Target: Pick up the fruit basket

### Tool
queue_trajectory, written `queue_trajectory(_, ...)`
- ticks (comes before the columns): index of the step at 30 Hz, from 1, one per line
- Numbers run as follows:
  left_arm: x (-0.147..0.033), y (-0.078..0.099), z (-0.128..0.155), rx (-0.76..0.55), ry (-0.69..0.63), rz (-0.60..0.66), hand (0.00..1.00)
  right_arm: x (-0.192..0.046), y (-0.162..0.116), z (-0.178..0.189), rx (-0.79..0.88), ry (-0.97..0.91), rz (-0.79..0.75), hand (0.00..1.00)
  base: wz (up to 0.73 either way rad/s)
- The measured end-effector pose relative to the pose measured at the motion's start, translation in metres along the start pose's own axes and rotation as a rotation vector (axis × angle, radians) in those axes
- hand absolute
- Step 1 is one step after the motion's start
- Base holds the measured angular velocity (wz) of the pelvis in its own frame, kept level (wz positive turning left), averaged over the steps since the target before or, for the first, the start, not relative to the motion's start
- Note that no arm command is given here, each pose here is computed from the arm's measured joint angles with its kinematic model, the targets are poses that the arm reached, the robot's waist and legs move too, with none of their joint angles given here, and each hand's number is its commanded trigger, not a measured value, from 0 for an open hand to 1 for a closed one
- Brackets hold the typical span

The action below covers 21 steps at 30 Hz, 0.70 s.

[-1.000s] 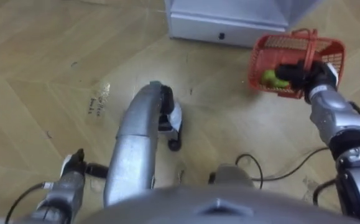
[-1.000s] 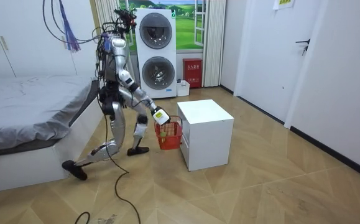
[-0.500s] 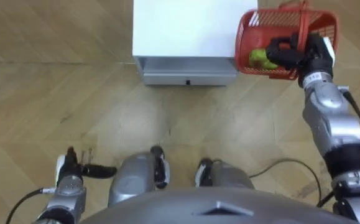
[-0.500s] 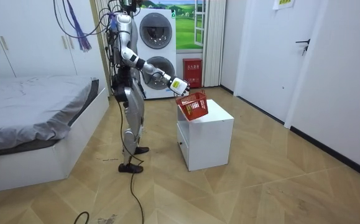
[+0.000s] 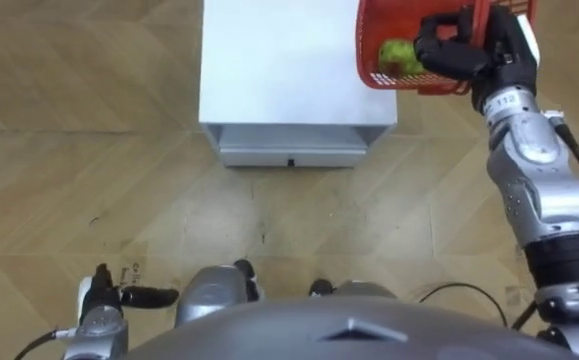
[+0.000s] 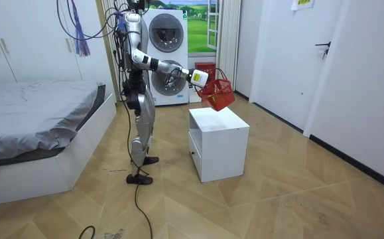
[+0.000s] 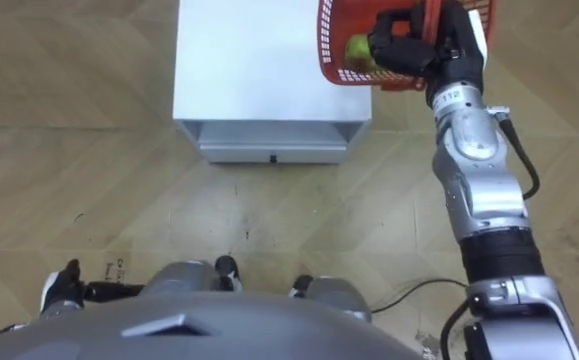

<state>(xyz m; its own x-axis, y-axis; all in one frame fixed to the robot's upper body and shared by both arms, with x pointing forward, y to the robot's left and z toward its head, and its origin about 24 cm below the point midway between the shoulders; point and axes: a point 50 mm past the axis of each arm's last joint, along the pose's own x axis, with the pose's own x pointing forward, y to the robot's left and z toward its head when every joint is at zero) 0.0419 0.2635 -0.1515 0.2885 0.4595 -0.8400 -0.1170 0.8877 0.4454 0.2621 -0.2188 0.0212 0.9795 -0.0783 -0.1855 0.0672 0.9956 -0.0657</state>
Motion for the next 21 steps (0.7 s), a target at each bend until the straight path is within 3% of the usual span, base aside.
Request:
queue_trajectory(7,-0.001,-0.006,-0.004,0.007,0.021,-0.038,0.00,0.000,0.004,-0.001,-0.021,0.002,0.057,1.00,0.05)
queue_trajectory(21,-0.006,-0.002,-0.026,0.202,0.091,-0.034,0.00,0.016,0.000,-0.024,0.024,0.144,0.035,1.00,0.15)
